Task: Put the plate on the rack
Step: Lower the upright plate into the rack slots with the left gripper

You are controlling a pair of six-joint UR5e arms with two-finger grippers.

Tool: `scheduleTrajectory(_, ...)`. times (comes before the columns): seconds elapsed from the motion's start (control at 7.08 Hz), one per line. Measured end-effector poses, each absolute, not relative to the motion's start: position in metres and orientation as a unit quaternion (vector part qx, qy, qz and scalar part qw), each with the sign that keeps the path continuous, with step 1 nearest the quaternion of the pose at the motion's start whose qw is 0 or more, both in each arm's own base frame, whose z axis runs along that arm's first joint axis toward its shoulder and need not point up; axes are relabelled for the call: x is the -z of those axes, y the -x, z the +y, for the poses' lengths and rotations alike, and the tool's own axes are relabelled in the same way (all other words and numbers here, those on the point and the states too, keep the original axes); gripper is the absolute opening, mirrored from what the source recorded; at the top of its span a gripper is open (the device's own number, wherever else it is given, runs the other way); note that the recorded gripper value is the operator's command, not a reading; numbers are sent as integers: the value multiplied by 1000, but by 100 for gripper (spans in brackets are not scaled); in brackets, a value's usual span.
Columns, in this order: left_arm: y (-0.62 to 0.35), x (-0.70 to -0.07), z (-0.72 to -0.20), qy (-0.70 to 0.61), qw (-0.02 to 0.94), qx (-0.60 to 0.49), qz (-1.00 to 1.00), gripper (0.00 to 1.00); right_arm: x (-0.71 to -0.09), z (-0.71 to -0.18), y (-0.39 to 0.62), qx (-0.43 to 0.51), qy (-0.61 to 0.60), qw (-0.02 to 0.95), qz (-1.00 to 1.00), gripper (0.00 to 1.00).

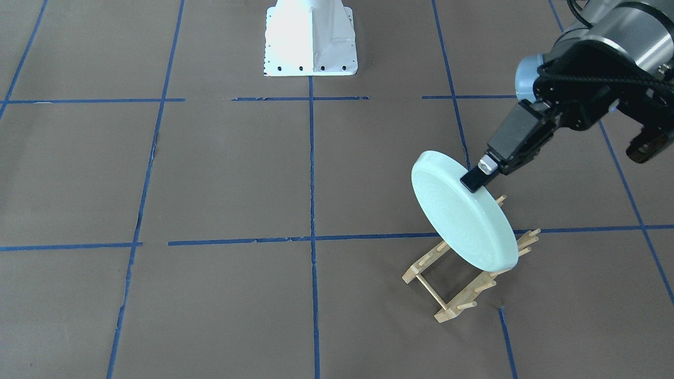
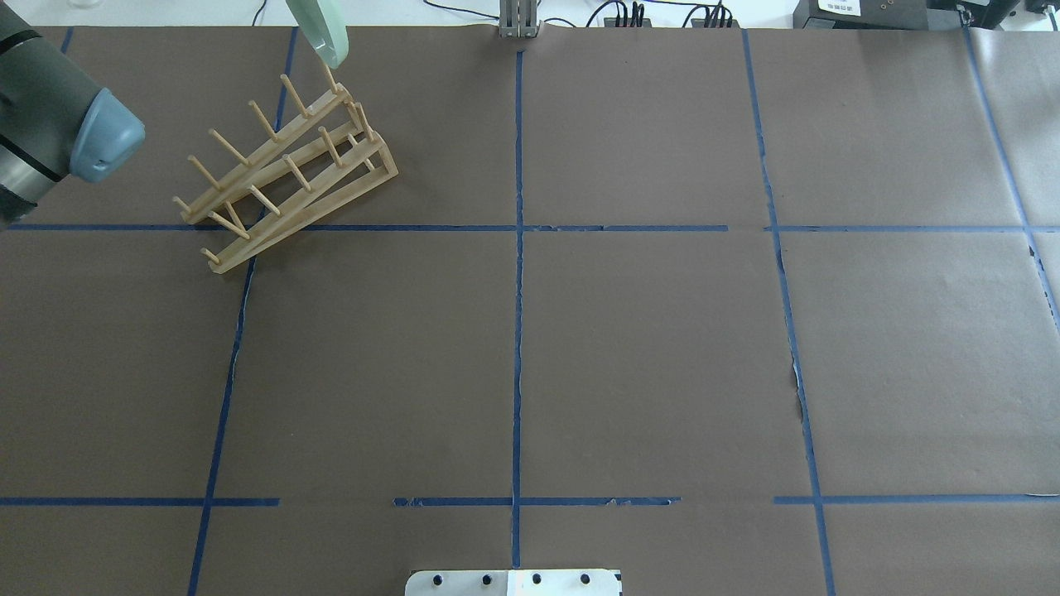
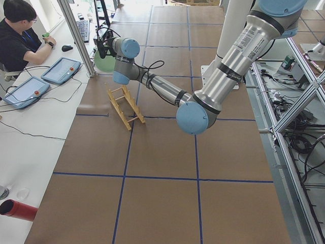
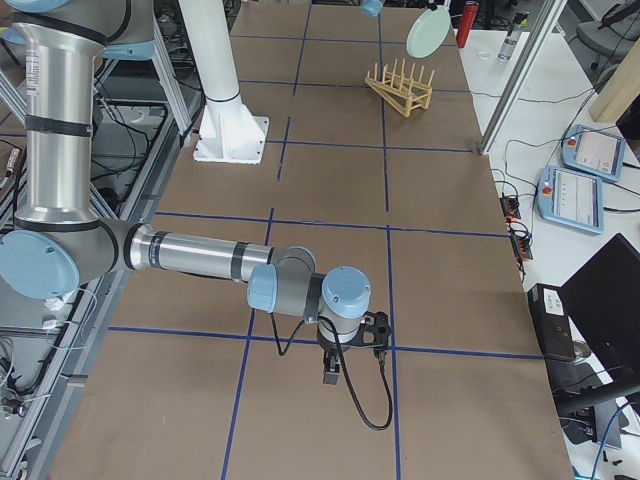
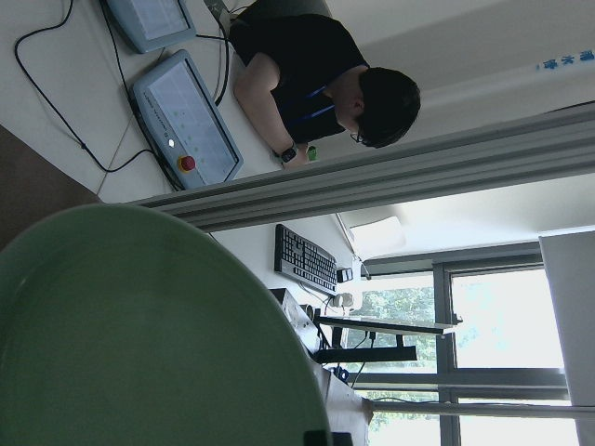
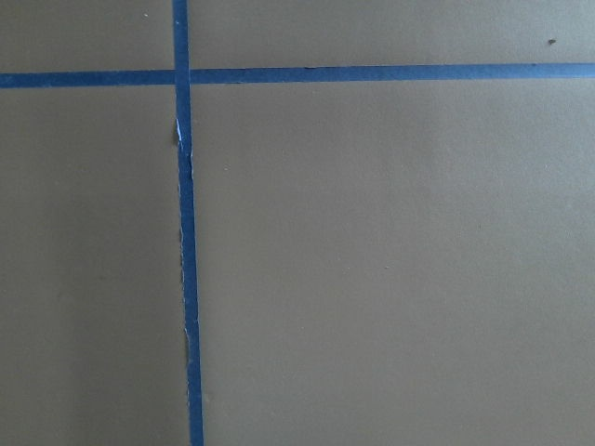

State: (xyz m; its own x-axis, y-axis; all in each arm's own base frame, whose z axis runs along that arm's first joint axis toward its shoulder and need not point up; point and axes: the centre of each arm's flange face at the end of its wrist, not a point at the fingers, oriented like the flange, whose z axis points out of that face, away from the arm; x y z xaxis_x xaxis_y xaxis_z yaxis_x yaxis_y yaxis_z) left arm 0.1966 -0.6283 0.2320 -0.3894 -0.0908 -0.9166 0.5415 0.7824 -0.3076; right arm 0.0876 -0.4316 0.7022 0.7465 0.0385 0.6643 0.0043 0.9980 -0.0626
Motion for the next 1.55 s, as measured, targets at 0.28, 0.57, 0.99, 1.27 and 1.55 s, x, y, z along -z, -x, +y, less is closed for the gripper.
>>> scheduleTrajectory(0.28,-208,-262,-639,-155,525,322,773,0,-702,-432,-87,-9,30,934,-356,100)
scheduleTrajectory(0.57,-239,-278,-636,-154,522,333,770,0,-702,-432,-87,-9,30,934,-356,100)
scheduleTrajectory(0.99,-250,-294,-630,-152,528,333,766,0,-702,-432,-88,-9,30,934,-356,100)
scheduleTrajectory(1.27,-247,-308,-624,-158,534,327,764,0,-702,-432,-88,-9,30,934,-356,100)
scheduleTrajectory(1.55,-250,-323,-619,-168,546,320,756,0,-702,-432,-88,-9,30,934,-356,100)
